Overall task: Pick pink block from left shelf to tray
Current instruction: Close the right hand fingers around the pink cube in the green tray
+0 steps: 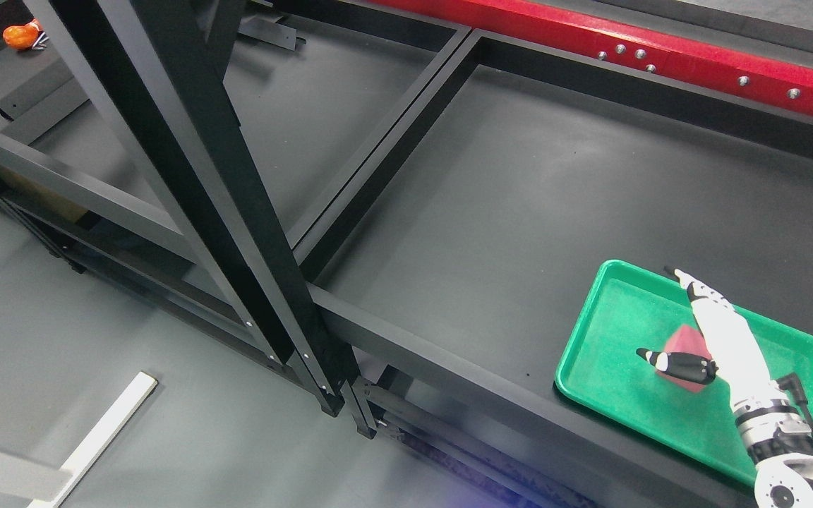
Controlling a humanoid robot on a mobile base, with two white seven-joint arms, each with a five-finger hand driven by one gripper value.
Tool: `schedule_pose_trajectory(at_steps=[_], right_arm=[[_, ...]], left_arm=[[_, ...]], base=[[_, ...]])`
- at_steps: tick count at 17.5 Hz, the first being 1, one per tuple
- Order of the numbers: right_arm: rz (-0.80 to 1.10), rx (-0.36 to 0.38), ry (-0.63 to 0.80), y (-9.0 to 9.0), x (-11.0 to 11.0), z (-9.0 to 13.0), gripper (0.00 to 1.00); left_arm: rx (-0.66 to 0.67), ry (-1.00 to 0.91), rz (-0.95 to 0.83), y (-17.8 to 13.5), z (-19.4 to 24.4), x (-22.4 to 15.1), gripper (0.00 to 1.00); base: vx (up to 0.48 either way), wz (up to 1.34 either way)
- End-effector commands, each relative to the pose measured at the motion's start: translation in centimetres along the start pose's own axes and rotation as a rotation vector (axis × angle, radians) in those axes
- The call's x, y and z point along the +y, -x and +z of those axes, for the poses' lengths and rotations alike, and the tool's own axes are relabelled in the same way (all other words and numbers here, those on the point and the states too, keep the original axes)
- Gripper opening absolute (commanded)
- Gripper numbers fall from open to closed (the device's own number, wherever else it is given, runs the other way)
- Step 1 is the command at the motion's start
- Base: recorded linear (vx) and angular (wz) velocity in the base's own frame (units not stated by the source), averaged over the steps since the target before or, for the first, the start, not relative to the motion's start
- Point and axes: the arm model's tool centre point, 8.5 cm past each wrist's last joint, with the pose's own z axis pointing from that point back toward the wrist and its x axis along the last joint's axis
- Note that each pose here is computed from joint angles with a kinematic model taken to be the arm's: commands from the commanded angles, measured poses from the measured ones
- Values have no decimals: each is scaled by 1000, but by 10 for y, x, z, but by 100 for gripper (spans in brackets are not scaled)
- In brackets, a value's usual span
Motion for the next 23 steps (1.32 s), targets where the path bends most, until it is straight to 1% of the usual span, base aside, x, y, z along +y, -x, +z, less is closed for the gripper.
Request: schedule_pose_trajectory(at_steps=[1, 6, 8, 15, 18, 21, 23], right_arm=[[24, 0, -40, 10, 8, 15, 98], [22, 10, -56, 15, 15, 24, 98], [27, 27, -40, 21, 9, 25, 98], [30, 77, -45, 38, 12, 30, 98], [32, 106, -67, 50, 18, 28, 98], [31, 114, -60, 53, 18, 26, 98], [33, 125, -69, 58, 23, 25, 97]], left_arm=[[8, -17, -4, 5, 2, 11, 100], [8, -17, -4, 5, 2, 11, 100], [8, -17, -4, 5, 2, 11, 100], [8, -17, -4, 5, 2, 11, 100], [8, -17, -4, 5, 2, 11, 100], [9, -17, -4, 5, 2, 11, 100], [8, -17, -4, 5, 2, 11, 100]], base=[[63, 2], [45, 0], [20, 0], [2, 0], [0, 0], [0, 0], [0, 0]])
